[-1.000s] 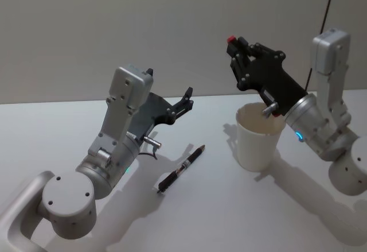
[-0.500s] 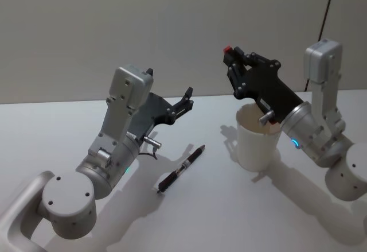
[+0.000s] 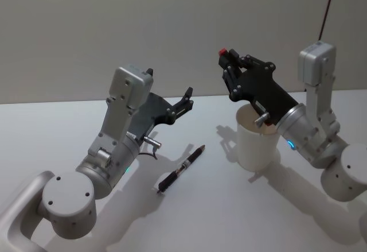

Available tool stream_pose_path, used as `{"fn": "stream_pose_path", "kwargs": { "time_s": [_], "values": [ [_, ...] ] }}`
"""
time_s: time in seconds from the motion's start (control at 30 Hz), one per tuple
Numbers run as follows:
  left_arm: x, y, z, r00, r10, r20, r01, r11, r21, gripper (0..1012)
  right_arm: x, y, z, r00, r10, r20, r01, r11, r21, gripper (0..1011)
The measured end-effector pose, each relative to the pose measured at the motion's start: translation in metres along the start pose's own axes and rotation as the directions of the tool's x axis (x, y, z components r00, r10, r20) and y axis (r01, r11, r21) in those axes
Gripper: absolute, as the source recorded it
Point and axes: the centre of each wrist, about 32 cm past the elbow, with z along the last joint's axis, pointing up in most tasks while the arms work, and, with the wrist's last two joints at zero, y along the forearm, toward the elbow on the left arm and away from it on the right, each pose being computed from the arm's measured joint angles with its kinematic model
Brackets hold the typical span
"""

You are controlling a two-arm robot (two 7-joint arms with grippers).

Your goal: Place the pen into the pen holder.

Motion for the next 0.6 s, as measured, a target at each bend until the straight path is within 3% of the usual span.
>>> {"fn": "stream_pose_path", "kwargs": {
  "time_s": [0.6],
  "values": [
    [0.0000,0.0000,0.0000,1.0000,0.000,0.000,0.000,1.0000,0.000,1004,0.003,-0.013,0.000,1.000,0.001,0.004,-0.001,1.000,0.001,182]
  ]
}}
